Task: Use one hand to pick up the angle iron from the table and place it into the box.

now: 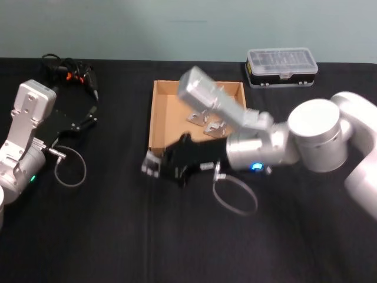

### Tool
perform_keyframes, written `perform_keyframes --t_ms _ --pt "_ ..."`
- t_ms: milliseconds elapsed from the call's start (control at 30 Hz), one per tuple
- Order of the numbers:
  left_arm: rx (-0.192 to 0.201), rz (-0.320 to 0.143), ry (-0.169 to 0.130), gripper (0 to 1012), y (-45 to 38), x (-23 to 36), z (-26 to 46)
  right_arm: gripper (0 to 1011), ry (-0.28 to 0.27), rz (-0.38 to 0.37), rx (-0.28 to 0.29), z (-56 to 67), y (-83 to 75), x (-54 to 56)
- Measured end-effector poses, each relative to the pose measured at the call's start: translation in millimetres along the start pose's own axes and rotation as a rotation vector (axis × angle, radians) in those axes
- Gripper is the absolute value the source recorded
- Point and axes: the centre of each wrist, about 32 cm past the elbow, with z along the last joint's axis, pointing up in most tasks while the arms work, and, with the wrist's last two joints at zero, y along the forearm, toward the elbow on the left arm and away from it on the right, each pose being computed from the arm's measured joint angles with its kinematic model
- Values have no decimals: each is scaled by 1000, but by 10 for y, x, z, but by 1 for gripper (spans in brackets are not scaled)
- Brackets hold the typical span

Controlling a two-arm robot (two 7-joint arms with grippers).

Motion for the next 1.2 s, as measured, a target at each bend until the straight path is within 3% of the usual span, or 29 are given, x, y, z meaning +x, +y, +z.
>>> perform_keyframes --t_ms 167,267,333,433,667,800,1200 --pt "0 0 0 1011 0 0 0 71 26 -58 76 123 -201 140" --pt "0 0 0 1011 0 0 0 71 33 -85 86 152 -244 231" --pt "0 0 0 1011 0 0 0 71 44 -124 83 174 -264 374" --pt "0 0 0 1011 0 0 0 71 48 -148 71 189 -260 482" --pt "0 0 0 1011 0 0 0 71 51 -210 -51 260 -174 809" --pt "0 0 0 1011 0 0 0 71 69 -230 -112 286 -122 909" --pt "0 0 0 1011 0 0 0 71 109 -217 -204 248 19 1005"
